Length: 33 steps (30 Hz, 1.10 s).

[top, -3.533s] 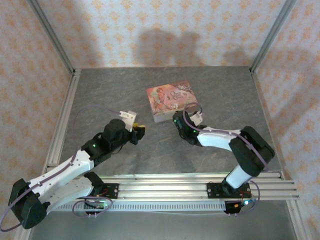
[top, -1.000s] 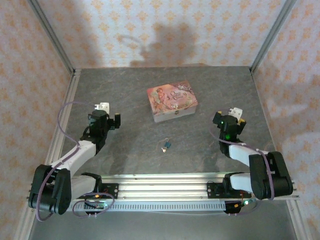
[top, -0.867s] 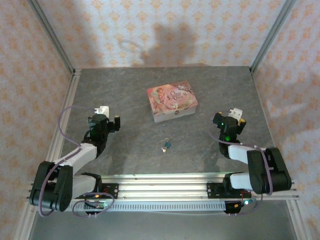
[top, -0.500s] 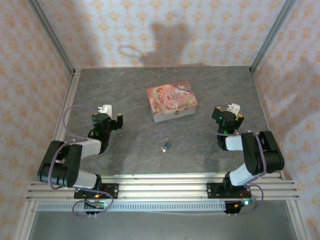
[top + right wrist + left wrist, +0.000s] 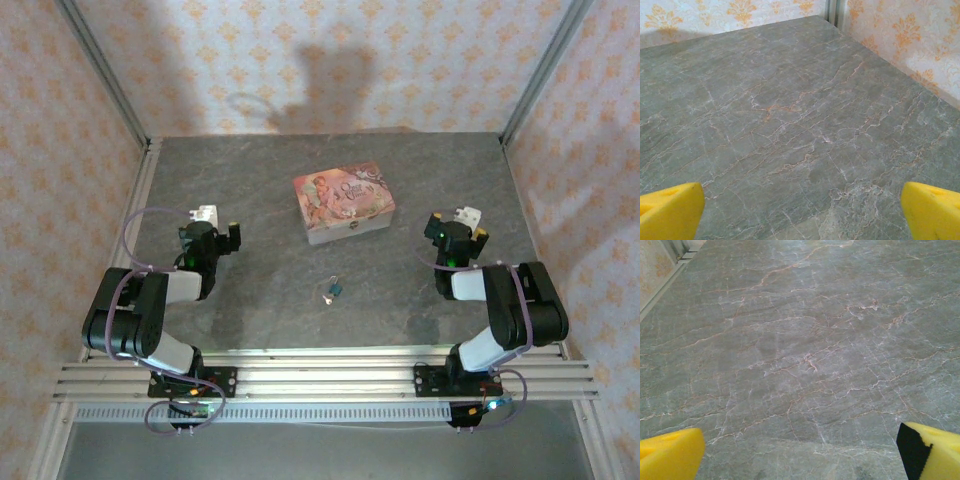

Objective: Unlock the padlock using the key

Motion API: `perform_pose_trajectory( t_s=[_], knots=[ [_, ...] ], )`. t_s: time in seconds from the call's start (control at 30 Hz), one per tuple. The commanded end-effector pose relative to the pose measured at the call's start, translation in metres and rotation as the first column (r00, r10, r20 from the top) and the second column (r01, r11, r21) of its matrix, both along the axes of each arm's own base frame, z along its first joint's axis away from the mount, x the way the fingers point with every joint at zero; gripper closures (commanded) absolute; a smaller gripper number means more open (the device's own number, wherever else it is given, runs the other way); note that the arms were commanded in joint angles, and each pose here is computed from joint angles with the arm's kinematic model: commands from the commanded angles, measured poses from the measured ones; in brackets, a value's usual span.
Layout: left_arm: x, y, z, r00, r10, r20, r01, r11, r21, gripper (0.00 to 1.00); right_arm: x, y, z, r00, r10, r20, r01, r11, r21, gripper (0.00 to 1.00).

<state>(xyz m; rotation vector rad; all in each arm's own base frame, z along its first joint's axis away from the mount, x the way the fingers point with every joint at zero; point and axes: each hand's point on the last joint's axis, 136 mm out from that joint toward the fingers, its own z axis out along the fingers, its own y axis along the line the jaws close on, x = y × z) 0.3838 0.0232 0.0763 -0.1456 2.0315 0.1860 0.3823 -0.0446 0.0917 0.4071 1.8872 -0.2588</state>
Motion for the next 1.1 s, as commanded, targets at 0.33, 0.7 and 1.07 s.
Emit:
perform_pose_trajectory(
  t_s=[0.33, 0.7, 1.07],
  knots=[
    [0.0089, 0.0026, 0.0170, 0.998, 0.019, 0.059, -0.018, 1.000, -0.004, 0.00, 0.0004, -0.0042, 0.0049, 1.000, -0.023, 0.015, 0.023, 1.000, 0.006, 0.00],
    [0.0089, 0.0025, 0.0170, 0.998, 0.018, 0.059, -0.017, 1.000, -0.003, 0.00, 0.0001, -0.0042, 0.0045, 1.000, -0.023, 0.014, 0.023, 1.000, 0.006, 0.00],
    [0.0089, 0.0025, 0.0171, 0.998, 0.018, 0.059, -0.018, 1.000, -0.004, 0.00, 0.0004, -0.0043, 0.0037, 1.000, -0.022, 0.011, 0.022, 1.000, 0.006, 0.00]
  ],
)
